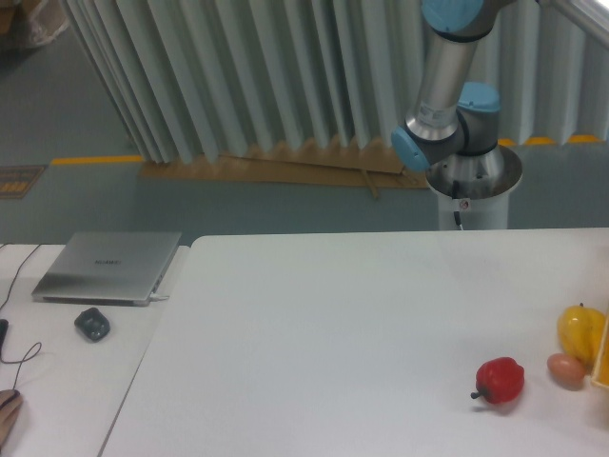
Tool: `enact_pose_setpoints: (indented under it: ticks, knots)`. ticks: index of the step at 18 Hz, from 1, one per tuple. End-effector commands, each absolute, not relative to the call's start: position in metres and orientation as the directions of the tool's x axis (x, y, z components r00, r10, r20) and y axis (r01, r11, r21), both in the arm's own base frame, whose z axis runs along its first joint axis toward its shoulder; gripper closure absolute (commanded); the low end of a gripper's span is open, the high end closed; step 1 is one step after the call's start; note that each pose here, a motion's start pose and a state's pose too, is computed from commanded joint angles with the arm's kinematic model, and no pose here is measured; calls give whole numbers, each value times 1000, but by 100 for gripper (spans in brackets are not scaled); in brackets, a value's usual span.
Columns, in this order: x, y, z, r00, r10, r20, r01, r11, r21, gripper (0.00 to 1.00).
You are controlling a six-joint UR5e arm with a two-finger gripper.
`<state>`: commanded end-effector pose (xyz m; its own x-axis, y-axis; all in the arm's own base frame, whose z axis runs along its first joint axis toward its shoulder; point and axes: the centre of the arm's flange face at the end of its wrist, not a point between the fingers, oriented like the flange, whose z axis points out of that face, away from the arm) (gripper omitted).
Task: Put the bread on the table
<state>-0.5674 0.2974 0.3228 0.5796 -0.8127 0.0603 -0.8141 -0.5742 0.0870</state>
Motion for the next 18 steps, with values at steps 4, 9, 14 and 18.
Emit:
enact_pose_setpoints:
  ticks: [4, 9, 14, 18]
  knots:
    - [-573, 299, 310, 586, -808, 65, -810, -580, 84, 0]
    - [-576, 299, 307, 584, -809, 65, -811, -579, 83, 0]
    - [-575, 302, 305, 580, -812, 67, -814, -575, 82, 0]
    - [-573, 305, 304, 576, -815, 66, -817, -570, 85, 19]
